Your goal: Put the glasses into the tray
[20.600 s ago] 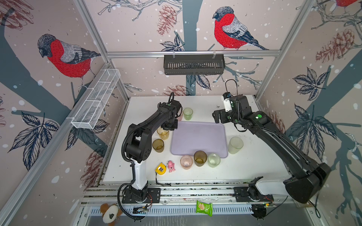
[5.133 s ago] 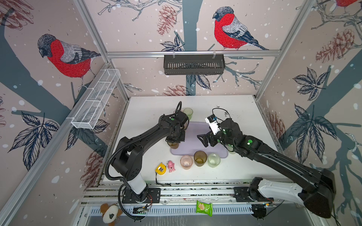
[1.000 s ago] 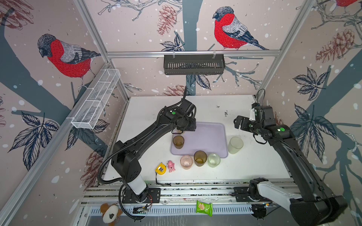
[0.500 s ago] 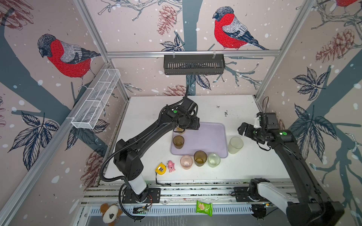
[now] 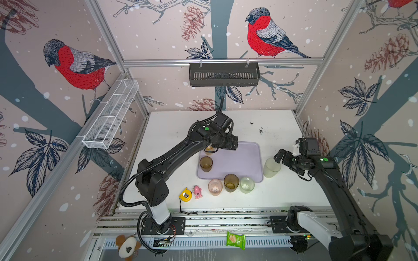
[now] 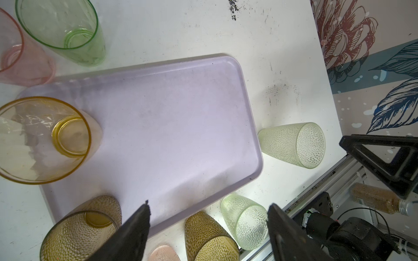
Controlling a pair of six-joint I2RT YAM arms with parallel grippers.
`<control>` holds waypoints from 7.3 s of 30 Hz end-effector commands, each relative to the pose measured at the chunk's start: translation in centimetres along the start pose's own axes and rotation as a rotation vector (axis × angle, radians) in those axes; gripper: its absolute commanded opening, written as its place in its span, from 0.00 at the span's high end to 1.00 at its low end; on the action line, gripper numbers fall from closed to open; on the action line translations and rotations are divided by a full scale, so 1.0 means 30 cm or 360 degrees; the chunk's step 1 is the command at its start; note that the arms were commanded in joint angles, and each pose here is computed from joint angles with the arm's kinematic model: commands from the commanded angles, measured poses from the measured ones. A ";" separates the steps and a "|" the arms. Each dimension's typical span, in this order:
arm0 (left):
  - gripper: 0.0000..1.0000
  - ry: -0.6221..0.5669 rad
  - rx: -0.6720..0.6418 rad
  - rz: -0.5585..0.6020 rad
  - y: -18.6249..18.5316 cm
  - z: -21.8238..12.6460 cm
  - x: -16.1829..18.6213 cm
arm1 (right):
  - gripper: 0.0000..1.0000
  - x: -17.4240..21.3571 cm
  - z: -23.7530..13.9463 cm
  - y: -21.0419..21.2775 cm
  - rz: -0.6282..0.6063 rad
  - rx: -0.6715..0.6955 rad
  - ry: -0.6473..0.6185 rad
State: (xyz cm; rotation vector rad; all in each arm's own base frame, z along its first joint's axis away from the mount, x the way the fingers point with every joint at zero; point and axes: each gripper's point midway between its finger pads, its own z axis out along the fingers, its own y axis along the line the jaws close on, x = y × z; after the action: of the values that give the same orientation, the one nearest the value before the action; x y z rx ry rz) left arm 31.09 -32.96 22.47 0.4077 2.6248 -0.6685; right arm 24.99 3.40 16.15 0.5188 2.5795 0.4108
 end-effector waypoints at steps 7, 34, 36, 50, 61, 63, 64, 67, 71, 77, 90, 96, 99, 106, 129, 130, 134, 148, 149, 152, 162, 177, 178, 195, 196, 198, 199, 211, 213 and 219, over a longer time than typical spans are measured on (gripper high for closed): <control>0.15 -0.0034 0.0062 0.0026 -0.026 -0.011 -0.005 | 0.02 0.028 0.055 -0.024 0.0022 0.0013 0.0058; 0.01 0.0023 0.0115 0.0161 -0.083 0.001 0.042 | 0.33 0.071 0.127 -0.073 0.0019 0.0093 0.0160; 0.01 0.0028 0.0119 0.0173 -0.092 0.005 0.047 | 0.36 0.074 0.130 -0.075 0.0016 0.0094 0.0164; 0.01 0.0019 0.0173 0.0211 -0.165 0.023 0.034 | 0.51 0.063 0.135 -0.074 0.0011 0.0096 0.0150; 0.01 0.0010 0.0169 0.0199 -0.162 0.020 0.039 | 0.59 0.055 0.128 -0.078 0.0008 0.0112 0.0134; 0.01 0.0014 0.0165 0.0198 -0.159 0.024 0.044 | 0.59 0.055 0.128 -0.078 0.0010 0.0113 0.0135; 0.01 0.0013 0.0163 0.0195 -0.157 0.022 0.043 | 0.60 0.055 0.128 -0.078 0.0009 0.0115 0.0134; 0.01 0.0006 0.0156 0.0196 -0.155 0.017 0.044 | 0.60 0.052 0.126 -0.078 0.0007 0.0115 0.0128; 0.01 0.0000 0.0150 0.0194 -0.149 0.011 0.045 | 0.63 0.052 0.128 -0.078 0.0007 0.0113 0.0130; 0.01 -0.0005 0.0148 0.0189 -0.149 0.009 0.046 | 0.68 0.045 0.126 -0.074 -0.0002 0.0109 0.0122; 0.01 0.0000 0.0141 0.0182 -0.145 0.021 0.048 | 0.80 0.050 0.132 -0.076 -0.0008 0.0107 0.0129; 0.01 -0.0003 0.0139 0.0175 -0.140 0.024 0.051 | 0.82 0.050 0.133 -0.076 -0.0011 0.0106 0.0129; 0.01 -0.0003 0.0138 0.0173 -0.140 0.026 0.053 | 0.84 0.053 0.135 -0.077 -0.0012 0.0108 0.0133; 0.01 -0.0008 0.0134 0.0170 -0.138 0.030 0.051 | 0.87 0.051 0.136 -0.079 -0.0011 0.0114 0.0134; 0.01 -0.0027 0.0112 0.0162 -0.125 0.023 0.051 | 0.97 0.010 0.096 -0.062 -0.0023 0.0117 0.0067; 0.01 -0.0033 0.0107 0.0159 -0.122 0.020 0.049 | 0.98 0.004 0.090 -0.057 -0.0029 0.0116 0.0060; 0.01 -0.0042 0.0091 0.0152 -0.116 0.018 0.048 | 0.98 -0.020 0.072 -0.045 -0.0057 0.0124 0.0034; 0.01 -0.0061 0.0015 0.0098 -0.076 0.001 0.047 | 0.99 -0.126 0.018 0.043 -0.0292 0.0194 -0.0047; 0.01 -0.0060 0.0010 0.0093 -0.073 -0.002 0.047 | 0.99 -0.132 0.017 0.051 -0.0314 0.0200 -0.0049; 0.01 -0.0072 0.0005 0.0084 -0.067 -0.013 0.045 | 0.99 -0.156 0.016 0.080 -0.0377 0.0206 -0.0052; 0.01 -0.0073 -0.0035 0.0024 -0.024 -0.043 0.056 | 0.99 -0.211 0.052 0.179 -0.0575 0.0212 -0.0015; 0.01 -0.0076 -0.0097 -0.0031 0.028 -0.075 0.060 | 0.98 -0.247 0.132 0.279 -0.0774 0.0241 0.0069; 0.01 -0.0076 -0.0099 -0.0032 0.031 -0.076 0.058 | 0.99 -0.249 0.138 0.284 -0.0784 0.0242 0.0073; 0.01 -0.0071 -0.0149 -0.0067 0.081 -0.088 0.053 | 0.98 -0.263 0.251 0.337 -0.0876 0.0262 0.0147; 0.01 -0.0071 -0.0151 -0.0068 0.083 -0.090 0.054 | 0.99 -0.266 0.258 0.338 -0.0881 0.0267 0.0151; 0.01 -0.0070 -0.0153 -0.0072 0.088 -0.091 0.055 | 0.99 -0.269 0.271 0.339 -0.0883 0.0270 0.0159; 0.01 -0.0072 -0.0156 -0.0075 0.091 -0.092 0.054 | 0.99 -0.270 0.278 0.339 -0.0884 0.0271 0.0163; 0.01 -0.0083 -0.0165 -0.0099 0.103 -0.099 0.051 | 0.98 -0.266 0.347 0.362 -0.0909 0.0258 0.0205; 0.01 -0.0084 -0.0165 -0.0100 0.104 -0.100 0.050 | 0.98 -0.266 0.355 0.366 -0.0921 0.0262 0.0209; 0.01 -0.0086 -0.0168 -0.0106 0.109 -0.099 0.045 | 0.98 -0.271 0.378 0.359 -0.0943 0.0291 0.0225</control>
State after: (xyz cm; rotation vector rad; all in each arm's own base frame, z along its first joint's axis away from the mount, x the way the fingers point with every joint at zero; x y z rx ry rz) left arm 29.99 -28.72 22.79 0.2923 2.6239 -0.5582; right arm 39.92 11.66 13.57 -0.2183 2.7723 0.0226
